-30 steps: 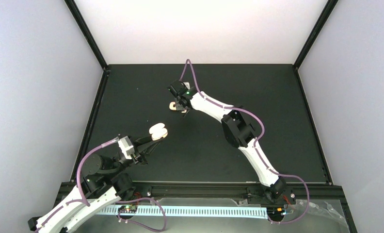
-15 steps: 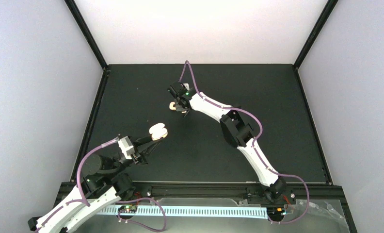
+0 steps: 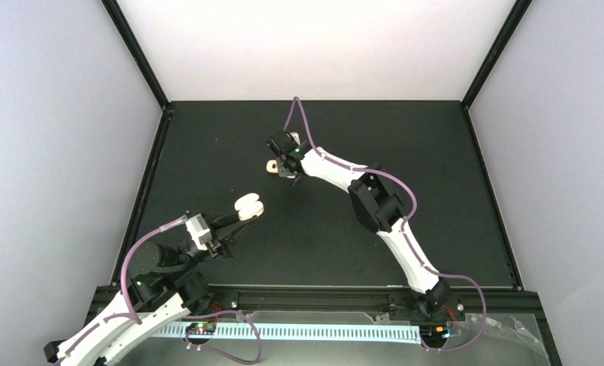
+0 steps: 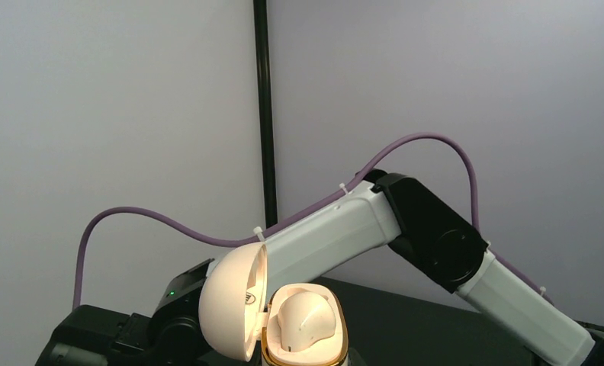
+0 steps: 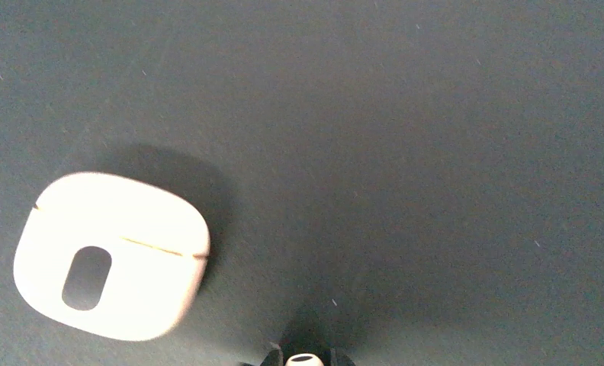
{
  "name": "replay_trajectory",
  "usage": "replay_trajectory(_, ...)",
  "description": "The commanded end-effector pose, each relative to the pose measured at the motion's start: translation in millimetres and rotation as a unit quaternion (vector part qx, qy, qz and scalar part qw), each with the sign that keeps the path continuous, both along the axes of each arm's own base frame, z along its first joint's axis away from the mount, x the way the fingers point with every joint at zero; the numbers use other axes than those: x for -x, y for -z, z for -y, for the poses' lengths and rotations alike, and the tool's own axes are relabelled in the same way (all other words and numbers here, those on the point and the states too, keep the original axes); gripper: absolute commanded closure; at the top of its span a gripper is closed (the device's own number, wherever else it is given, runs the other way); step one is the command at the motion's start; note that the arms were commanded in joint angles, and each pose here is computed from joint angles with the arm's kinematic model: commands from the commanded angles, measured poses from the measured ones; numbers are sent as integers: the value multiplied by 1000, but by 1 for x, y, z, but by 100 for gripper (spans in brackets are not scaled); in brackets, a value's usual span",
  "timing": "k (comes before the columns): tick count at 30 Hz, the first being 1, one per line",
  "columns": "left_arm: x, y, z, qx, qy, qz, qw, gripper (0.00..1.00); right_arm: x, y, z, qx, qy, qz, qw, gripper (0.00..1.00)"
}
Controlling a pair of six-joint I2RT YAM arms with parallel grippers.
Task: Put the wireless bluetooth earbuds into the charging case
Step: Move the earbud to the center of the board.
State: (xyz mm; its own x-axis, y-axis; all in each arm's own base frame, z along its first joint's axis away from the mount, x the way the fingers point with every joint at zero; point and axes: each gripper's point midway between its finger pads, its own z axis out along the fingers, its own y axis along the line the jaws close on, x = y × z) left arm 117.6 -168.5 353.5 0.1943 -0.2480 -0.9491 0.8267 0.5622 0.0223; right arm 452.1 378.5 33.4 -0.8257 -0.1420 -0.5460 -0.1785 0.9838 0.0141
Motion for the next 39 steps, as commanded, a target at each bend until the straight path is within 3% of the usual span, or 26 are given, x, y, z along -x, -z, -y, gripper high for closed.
replay_trajectory(1, 1, -3, 0, -1, -2, 5, 1000, 99, 18, 8, 19, 21, -5, -25, 999, 87)
replay_trajectory(16, 0, 0, 4, -5, 4, 0, 1000, 99, 70, -16, 69, 52, -72, -13, 996, 88)
replay_trajectory(30, -1, 3, 8, -9, 11, -6, 1000, 98, 128, -7, 98, 83, -159, -66, 982, 88)
replay_trajectory(35, -1, 4, 11, -13, 18, -7, 1000, 98, 151, 1, 109, 127, -201, -77, 968, 87)
replay_trajectory(39, 0, 5, 13, -14, 24, -9, 1000, 98, 161, 7, 113, 121, -200, -89, 968, 82)
